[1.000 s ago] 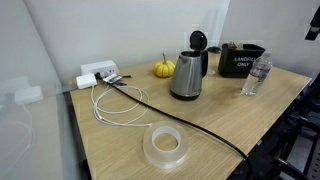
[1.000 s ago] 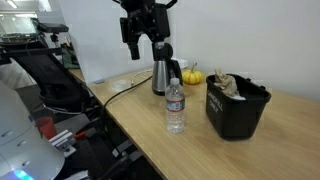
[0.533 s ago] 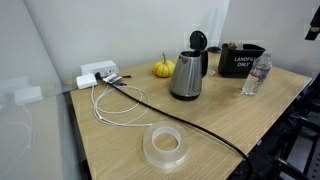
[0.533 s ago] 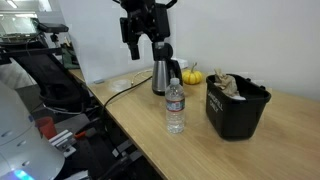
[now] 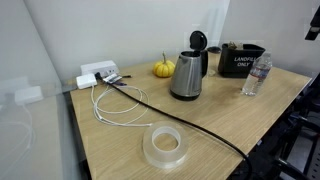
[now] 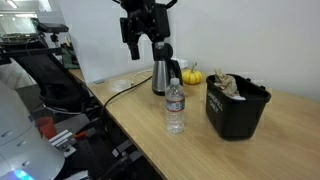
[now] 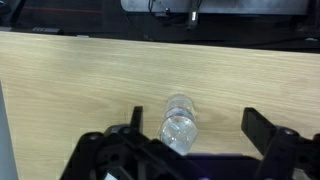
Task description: Put the brown paper in the bin on the table
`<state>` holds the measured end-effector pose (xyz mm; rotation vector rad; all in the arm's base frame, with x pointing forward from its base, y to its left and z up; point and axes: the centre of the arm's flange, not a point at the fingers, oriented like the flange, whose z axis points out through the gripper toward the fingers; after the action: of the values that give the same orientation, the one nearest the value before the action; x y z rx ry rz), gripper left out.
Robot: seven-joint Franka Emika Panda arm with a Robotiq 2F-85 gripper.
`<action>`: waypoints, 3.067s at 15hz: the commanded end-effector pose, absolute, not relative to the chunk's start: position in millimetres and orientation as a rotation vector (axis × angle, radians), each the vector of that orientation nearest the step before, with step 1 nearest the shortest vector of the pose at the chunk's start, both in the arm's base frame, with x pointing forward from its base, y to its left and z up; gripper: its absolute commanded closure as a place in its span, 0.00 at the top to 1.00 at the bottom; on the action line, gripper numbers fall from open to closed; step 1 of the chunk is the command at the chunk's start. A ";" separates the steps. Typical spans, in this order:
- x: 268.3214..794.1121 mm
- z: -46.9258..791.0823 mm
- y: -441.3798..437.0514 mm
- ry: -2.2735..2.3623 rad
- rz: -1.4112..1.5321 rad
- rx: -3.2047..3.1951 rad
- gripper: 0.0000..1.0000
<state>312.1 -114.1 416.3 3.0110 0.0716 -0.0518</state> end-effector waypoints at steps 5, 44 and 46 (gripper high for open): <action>312.1 416.3 -114.2 0.072 -0.052 3.011 1.00; 353.5 470.8 -170.1 0.007 0.138 2.862 1.00; 369.0 477.4 -188.4 0.043 0.262 2.867 1.00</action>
<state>343.1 -162.2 478.8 2.8677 -0.0086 0.1694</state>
